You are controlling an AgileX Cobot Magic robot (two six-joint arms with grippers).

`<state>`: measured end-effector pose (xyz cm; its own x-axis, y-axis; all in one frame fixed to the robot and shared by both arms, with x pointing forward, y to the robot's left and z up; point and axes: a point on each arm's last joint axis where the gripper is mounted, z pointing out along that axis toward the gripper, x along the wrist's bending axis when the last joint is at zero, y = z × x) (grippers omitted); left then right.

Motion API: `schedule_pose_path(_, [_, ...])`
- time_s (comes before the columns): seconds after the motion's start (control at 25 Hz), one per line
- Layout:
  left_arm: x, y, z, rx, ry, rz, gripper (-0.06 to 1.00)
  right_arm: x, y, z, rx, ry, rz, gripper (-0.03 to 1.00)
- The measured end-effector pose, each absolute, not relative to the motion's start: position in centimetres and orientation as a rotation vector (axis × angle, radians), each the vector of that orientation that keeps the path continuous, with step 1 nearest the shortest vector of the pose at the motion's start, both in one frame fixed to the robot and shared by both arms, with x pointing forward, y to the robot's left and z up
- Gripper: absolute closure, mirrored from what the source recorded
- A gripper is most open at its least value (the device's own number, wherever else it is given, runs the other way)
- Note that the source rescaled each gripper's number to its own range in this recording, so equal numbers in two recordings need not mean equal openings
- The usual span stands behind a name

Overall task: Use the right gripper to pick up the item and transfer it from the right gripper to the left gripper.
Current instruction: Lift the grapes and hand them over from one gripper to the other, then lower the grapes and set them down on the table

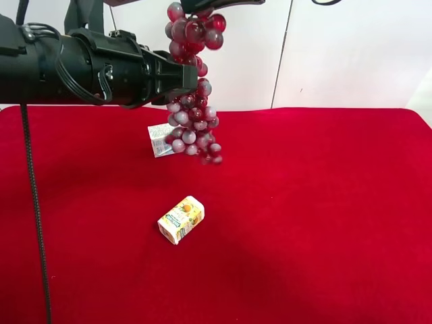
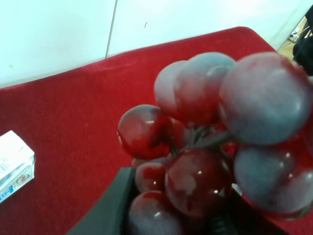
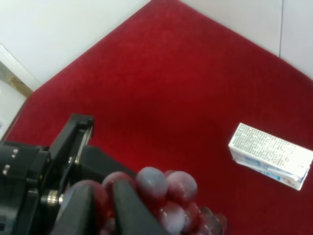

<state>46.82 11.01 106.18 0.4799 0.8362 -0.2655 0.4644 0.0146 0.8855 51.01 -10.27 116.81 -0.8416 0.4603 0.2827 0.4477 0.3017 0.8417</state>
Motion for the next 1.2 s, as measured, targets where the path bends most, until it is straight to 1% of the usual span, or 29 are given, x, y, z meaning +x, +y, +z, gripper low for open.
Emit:
schedule_pose_path(0.52, [46.79,10.98,106.18,1.622,1.146,0.418,0.94,51.09,-10.31,116.8,0.879,2.516,1.618,0.97])
schedule_pose_path(0.6, [46.79,10.98,106.18,1.622,1.146,0.418,0.94,51.1,-10.33,116.77,0.877,2.517,1.612,0.94])
schedule_pose_path(0.68, [46.79,10.98,106.18,1.622,1.146,0.418,0.94,51.1,-10.33,116.77,0.877,2.517,1.612,0.88])
schedule_pose_path(0.76, [46.79,10.98,106.18,1.622,1.146,0.418,0.94,51.11,-10.32,116.85,0.875,2.515,1.614,0.8])
schedule_pose_path(1.0, [46.79,10.98,106.18,1.622,1.146,0.418,0.94,51.11,-10.33,116.9,0.874,2.514,1.613,0.47])
schedule_pose_path(1.08, [46.79,10.98,106.18,1.622,1.146,0.418,0.94,51.16,-10.42,116.8,0.871,2.518,1.587,0.42])
schedule_pose_path(1.2, [46.79,10.98,106.18,1.622,1.146,0.418,0.94,51.3,-10.7,116.41,0.875,2.53,1.507,0.38])
